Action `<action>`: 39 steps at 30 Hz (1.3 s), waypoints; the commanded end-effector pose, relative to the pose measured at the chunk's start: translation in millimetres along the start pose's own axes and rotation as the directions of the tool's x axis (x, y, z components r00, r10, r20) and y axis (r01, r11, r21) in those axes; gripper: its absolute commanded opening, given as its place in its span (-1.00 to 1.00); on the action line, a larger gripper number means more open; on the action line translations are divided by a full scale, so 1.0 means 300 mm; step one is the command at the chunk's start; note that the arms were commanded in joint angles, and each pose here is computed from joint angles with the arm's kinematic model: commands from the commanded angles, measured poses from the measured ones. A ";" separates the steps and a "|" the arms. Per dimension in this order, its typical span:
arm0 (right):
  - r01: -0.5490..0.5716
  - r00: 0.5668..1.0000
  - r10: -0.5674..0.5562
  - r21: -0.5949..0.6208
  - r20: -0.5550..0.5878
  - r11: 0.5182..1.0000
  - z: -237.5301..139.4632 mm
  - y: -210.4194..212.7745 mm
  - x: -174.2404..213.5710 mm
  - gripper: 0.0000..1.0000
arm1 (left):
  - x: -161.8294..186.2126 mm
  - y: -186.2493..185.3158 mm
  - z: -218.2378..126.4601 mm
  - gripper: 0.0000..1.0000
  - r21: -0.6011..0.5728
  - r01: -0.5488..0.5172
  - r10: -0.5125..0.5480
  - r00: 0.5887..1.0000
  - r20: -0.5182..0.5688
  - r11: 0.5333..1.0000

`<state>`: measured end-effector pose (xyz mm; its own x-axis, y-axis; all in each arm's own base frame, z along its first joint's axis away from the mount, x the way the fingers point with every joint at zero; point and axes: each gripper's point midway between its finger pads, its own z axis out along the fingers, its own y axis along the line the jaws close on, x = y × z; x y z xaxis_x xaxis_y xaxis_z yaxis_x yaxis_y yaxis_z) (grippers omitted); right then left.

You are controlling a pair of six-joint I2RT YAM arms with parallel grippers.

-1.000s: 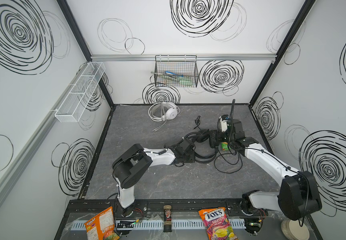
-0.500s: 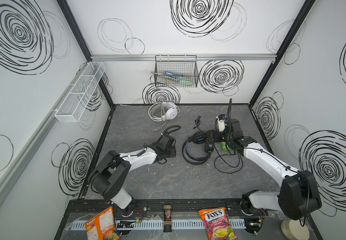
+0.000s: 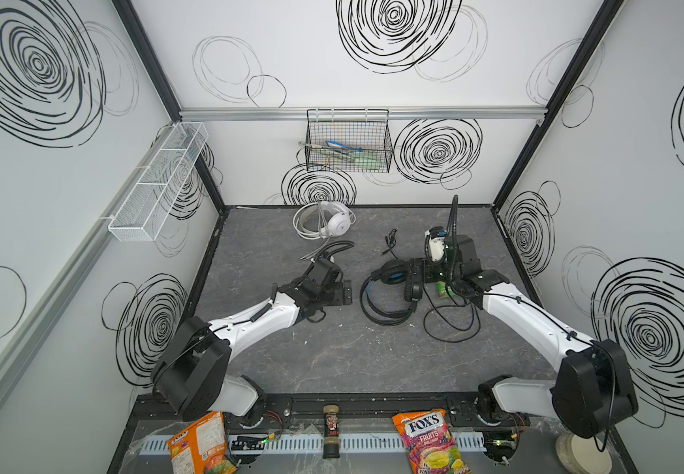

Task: Wrap the headphones

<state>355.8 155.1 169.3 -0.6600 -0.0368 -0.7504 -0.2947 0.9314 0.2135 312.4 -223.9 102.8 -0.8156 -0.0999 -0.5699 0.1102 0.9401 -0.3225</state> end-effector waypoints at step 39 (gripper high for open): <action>-0.006 1.000 0.006 0.036 0.026 0.999 0.019 -0.012 -0.046 0.96 | 0.132 0.098 0.120 0.29 -0.174 -0.051 0.040 0.997 -0.069 0.983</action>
<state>364.2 153.1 164.8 -0.6622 -0.0304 -0.7487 -0.2630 0.9450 0.1943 296.6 -245.1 38.3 -0.8647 -0.0432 -0.5004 0.0804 0.9715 -0.2228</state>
